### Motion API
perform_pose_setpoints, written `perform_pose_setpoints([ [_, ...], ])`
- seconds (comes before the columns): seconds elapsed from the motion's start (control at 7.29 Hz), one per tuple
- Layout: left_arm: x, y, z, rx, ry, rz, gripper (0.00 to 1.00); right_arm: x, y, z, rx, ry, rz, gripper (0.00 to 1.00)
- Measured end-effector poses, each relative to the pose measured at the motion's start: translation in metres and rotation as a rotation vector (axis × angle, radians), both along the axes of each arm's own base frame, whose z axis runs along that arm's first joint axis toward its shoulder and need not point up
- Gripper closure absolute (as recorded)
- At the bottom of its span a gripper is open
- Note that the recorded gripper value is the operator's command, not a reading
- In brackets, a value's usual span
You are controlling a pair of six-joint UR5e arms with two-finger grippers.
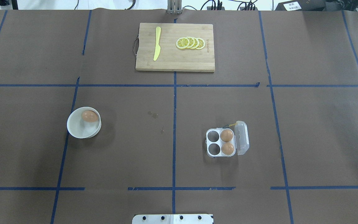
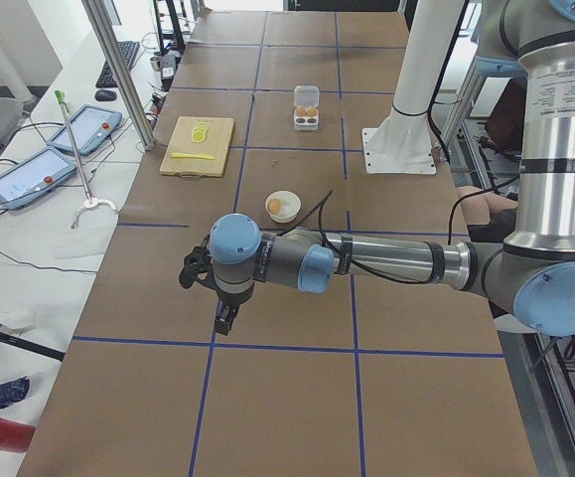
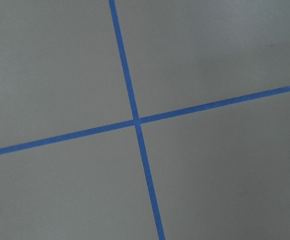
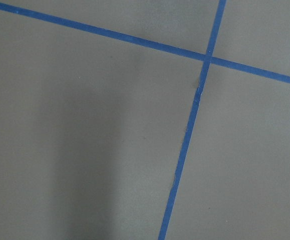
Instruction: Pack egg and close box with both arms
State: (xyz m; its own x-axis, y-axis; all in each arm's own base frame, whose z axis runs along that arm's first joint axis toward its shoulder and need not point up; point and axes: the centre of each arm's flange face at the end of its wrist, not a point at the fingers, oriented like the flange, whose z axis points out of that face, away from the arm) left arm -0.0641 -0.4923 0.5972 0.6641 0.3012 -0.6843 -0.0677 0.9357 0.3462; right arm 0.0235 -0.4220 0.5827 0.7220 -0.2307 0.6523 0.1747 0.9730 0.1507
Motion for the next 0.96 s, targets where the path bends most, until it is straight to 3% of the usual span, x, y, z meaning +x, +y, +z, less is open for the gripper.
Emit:
perform_pose_setpoints([
  [0.55, 0.004, -0.012, -0.037, 0.307, -0.003, 0.002, 0.00, -0.005, -0.053, -0.055, 0.095, -0.010, 0.034, 0.00],
  [0.82, 0.007, -0.023, -0.053, 0.474, 0.003, 0.006, 0.00, -0.006, -0.066, -0.065, 0.077, -0.015, 0.076, 0.00],
  [0.96, 0.014, -0.028, -0.062, 0.515, 0.015, 0.005, 0.00, -0.007, -0.067, -0.066, 0.086, -0.018, 0.077, 0.00],
])
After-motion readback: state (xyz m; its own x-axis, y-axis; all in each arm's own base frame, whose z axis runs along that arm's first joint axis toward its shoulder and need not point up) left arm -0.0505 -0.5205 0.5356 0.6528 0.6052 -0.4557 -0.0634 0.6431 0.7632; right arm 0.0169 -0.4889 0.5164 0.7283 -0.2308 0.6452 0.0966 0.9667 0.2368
